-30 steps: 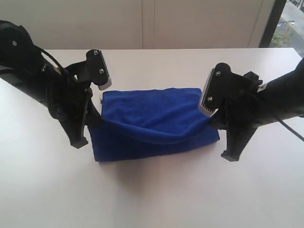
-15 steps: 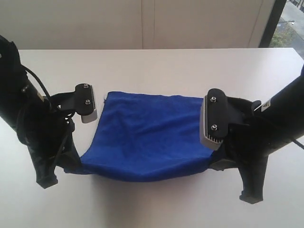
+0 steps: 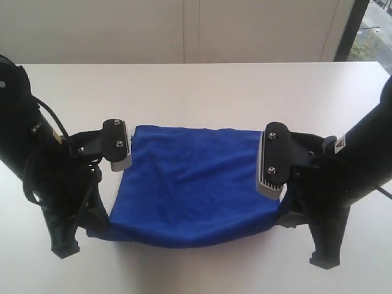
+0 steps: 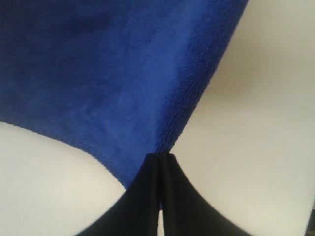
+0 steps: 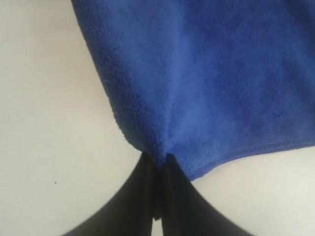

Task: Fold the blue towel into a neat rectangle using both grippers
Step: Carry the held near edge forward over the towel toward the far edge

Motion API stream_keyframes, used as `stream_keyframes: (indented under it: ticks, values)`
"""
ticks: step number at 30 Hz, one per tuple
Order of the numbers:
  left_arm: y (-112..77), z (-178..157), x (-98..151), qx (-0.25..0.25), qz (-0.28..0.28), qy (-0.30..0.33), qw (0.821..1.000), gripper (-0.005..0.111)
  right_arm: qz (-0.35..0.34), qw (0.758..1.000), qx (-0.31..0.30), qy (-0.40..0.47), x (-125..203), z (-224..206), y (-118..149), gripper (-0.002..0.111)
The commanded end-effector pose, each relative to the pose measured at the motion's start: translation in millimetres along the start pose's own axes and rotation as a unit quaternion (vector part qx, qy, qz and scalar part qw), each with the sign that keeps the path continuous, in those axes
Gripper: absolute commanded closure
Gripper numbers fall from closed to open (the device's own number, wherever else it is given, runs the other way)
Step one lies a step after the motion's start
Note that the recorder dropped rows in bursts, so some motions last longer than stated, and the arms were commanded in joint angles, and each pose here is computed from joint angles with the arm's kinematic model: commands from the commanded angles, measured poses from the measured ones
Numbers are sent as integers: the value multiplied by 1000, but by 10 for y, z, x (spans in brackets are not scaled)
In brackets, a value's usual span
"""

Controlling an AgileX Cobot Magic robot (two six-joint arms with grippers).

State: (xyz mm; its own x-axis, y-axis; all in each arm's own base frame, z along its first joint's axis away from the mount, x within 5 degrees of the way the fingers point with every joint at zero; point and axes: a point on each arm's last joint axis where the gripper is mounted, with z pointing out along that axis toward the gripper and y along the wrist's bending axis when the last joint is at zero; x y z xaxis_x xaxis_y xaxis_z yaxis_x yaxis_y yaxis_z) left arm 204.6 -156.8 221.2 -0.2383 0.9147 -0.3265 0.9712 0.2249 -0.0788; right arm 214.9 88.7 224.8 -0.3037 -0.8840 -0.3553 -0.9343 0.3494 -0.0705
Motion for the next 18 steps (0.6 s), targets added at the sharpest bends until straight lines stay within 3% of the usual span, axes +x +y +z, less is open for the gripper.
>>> stream_keyframes:
  ticks: [1,18]
  values:
    - [55,-15,-18,-45,-22,-13,999,107,11,999,37,-4,-8,-20,-56,108]
    - [289,-154,-191,-163,-30,-82,983,107,46,985,165,-16,-20,-71,-287,108]
